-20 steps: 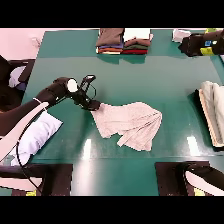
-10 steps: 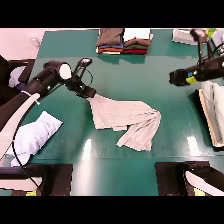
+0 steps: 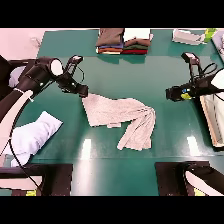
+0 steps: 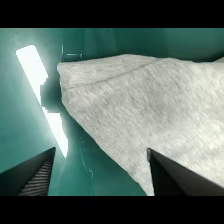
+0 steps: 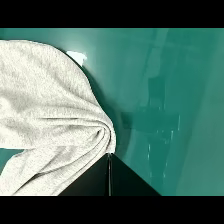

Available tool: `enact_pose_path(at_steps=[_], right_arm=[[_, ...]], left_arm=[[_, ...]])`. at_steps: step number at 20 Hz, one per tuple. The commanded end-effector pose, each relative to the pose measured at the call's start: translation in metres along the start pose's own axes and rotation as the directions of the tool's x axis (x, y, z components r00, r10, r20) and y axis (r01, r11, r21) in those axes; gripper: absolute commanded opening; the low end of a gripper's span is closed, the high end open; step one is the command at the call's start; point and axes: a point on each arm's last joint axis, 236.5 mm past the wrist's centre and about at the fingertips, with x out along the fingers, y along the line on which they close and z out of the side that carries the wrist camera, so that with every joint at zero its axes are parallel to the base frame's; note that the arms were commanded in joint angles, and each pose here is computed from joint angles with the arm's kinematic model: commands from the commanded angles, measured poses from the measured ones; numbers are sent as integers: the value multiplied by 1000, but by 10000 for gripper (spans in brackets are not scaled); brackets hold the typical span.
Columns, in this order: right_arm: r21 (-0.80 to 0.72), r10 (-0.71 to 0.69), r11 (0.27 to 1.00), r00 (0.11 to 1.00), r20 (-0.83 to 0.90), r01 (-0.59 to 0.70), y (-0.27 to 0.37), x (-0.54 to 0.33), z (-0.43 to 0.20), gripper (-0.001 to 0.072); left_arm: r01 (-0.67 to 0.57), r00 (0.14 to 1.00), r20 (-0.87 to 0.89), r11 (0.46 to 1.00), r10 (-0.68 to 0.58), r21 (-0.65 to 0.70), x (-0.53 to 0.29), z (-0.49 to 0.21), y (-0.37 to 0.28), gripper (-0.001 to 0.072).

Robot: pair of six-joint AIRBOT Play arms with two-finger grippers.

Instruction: Fold the shirts.

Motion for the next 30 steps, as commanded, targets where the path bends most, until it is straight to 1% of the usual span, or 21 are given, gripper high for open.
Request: enact_pose_path(at_steps=[1, 5, 7, 8, 9, 10, 11, 12, 13, 15, 19, 22, 23, 24, 25, 27, 30], right_arm=[[5, 6, 1000, 1000, -4, -6, 1, 3, -4, 16], [5, 6, 1000, 1000, -11, -6, 1, 3, -6, 16], [5, 6, 1000, 1000, -11, -6, 1, 3, -6, 16], [6, 6, 1000, 1000, -11, -6, 1, 3, -6, 16], [5, 6, 1000, 1000, -10, -6, 1, 3, -5, 16], [5, 6, 1000, 1000, -9, -6, 1, 3, -5, 16], [6, 5, 1000, 1000, -11, -5, 0, 3, -6, 16], [5, 5, 1000, 1000, -12, -5, 0, 3, -6, 16], [5, 4, 1000, 1000, -14, -4, 0, 3, -7, 16], [4, 2, 1000, 1000, -25, -2, 0, 3, -9, 16], [2, -8, 1000, 997, -80, 8, -3, 4, -23, 16], [4, -5, 1000, 997, -79, 6, -3, 6, -23, 16], [5, -4, 1000, 997, -77, 4, -3, 6, -23, 16], [5, -4, 1000, 997, -78, 4, -3, 6, -23, 16], [5, -4, 1000, 997, -78, 4, -3, 6, -23, 16], [5, -4, 1000, 997, -78, 4, -3, 6, -23, 16], [7, 3, 1000, 997, -73, -3, -1, 6, -22, 16]], left_arm=[[-7, 1000, -8, 999, 7, -33, 18, 2, 6, 667], [-18, 997, -80, 995, 10, -103, 64, -7, 11, 666], [-12, 995, -101, 994, 0, -112, 75, -11, 11, 666], [-8, 995, -103, 993, -4, -115, 76, -12, 10, 572], [-6, 995, -102, 994, -6, -113, 76, -11, 9, 444], [-5, 995, -101, 994, -6, -112, 76, -11, 9, 362], [-6, 995, -101, 994, -6, -111, 76, -11, 9, 258], [-5, 995, -101, 994, -6, -109, 76, -11, 9, 74], [-4, 995, -100, 996, -5, -91, 76, -11, 9, 22], [-18, 996, -83, 997, 12, -70, 66, -4, 12, 22], [-49, 997, 54, 999, 50, -19, 22, 28, 16, 21], [-68, 996, 49, 998, 68, -3, 18, 25, 20, 24], [-68, 997, 47, 998, 68, -4, 21, 23, 20, 74], [-68, 996, 50, 998, 68, -9, 25, 22, 21, 341], [-68, 996, 49, 998, 69, -17, 30, 20, 21, 424], [-69, 997, 40, 997, 70, -34, 40, 13, 23, 424], [-43, 999, -33, 997, 41, -64, 61, -2, 19, 425]])
